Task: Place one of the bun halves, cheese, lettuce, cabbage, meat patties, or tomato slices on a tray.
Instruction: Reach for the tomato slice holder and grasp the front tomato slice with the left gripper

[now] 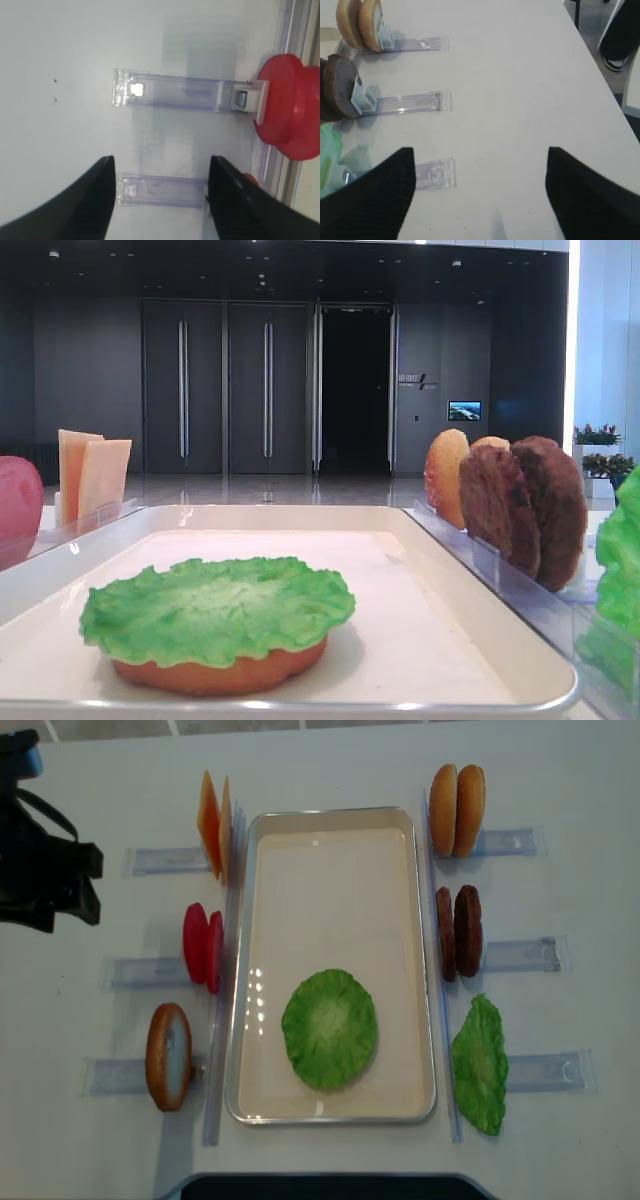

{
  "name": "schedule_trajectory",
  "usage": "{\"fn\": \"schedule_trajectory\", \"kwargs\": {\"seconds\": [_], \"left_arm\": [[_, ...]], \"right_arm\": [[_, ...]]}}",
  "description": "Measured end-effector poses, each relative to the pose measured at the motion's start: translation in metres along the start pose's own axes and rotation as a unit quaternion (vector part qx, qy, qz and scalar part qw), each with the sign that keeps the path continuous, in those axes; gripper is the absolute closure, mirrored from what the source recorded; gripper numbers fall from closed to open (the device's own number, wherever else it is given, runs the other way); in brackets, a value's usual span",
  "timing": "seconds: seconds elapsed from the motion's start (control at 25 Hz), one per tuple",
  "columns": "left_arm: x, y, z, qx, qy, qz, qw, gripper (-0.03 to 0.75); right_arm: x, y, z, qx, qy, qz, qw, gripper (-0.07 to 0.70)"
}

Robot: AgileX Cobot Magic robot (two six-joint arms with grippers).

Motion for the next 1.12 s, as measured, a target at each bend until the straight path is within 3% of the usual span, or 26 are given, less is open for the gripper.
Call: {"fn": "schedule_trajectory", "kwargs": {"seconds": [0.12, 0.24, 0.4, 0.68, 1.12], "left_arm": [[-0.001, 0.008, 0.006, 0.007, 0.001, -0.003, 1.0, 0.263], [0.001, 0.012, 0.008, 0.01, 0.021, -0.029, 0.9993, 0.263], [-0.003, 0.011, 0.007, 0.009, 0.044, -0.042, 0.9981, 0.263], [-0.047, 0.005, 0.008, 0.0, 0.024, -0.034, 0.9991, 0.263], [-0.131, -0.003, 0.022, 0.007, -0.006, 0.02, 0.9998, 0.263]], "right_arm": [[0.0, 0.0, 0.0, 0.0, 0.0, 0.0, 1.0, 0.09], [0.0, 0.0, 0.0, 0.0, 0.0, 0.0, 1.0, 0.09], [0.0, 0.0, 0.0, 0.0, 0.0, 0.0, 1.0, 0.09], [0.0, 0.0, 0.0, 0.0, 0.0, 0.0, 1.0, 0.09], [0.0, 0.0, 0.0, 0.0, 0.0, 0.0, 1.0, 0.09]]}}
Point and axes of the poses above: a point on each arm's last joint axis where the gripper is mounted, z pointing out along that axis toward the gripper, x along the wrist's bending axis when the last joint is at zero, y = z × x, the point moved 2 cm from there along z, pointing out along that axis toward the gripper, and after that the axes turned 2 degrees about -z, right-handed, at the moved point
